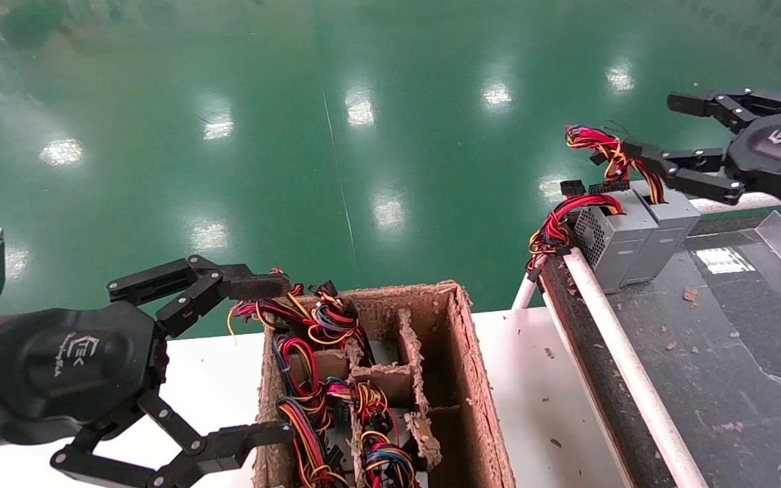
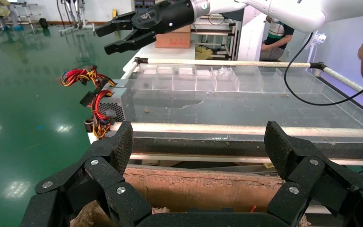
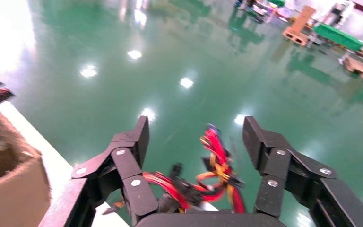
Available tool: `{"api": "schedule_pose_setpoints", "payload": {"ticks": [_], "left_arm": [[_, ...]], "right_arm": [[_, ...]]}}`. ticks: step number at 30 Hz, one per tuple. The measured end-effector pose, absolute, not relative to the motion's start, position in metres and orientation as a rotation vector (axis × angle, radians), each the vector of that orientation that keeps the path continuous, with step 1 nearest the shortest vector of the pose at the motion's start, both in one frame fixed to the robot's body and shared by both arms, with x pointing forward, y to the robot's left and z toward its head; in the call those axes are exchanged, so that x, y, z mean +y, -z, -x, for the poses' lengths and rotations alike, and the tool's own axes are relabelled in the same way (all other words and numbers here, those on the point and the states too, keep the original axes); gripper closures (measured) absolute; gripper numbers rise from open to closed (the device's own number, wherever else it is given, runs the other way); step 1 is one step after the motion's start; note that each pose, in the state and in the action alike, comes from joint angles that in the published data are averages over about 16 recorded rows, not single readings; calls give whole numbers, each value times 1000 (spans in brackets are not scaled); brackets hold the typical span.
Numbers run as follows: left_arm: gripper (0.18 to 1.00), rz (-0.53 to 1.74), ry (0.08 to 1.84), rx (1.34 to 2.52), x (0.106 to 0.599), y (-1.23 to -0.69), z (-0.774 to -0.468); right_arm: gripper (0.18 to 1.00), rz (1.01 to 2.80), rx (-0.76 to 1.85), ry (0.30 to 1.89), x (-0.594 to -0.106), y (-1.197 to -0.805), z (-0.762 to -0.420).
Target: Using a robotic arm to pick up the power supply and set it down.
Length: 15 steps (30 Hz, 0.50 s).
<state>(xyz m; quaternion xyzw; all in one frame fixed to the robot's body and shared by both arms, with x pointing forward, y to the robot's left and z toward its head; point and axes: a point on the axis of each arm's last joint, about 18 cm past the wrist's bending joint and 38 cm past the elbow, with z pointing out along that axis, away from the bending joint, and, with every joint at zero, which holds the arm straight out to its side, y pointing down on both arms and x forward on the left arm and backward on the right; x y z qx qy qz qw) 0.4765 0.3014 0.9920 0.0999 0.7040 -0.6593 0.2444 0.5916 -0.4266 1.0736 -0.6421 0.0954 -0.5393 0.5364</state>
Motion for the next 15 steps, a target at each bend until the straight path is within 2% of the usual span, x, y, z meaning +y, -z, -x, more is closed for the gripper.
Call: {"api": "schedule_pose_setpoints", "payload": {"ticks": [10, 15], "left_arm": [[184, -273, 1800, 1923, 301, -992, -476], [184, -273, 1800, 1923, 301, -992, -476]], "right_arm": [[363, 1547, 134, 1155, -398, -1059, -576], [290, 1555, 88, 1088, -384, -1052, -567]]}}
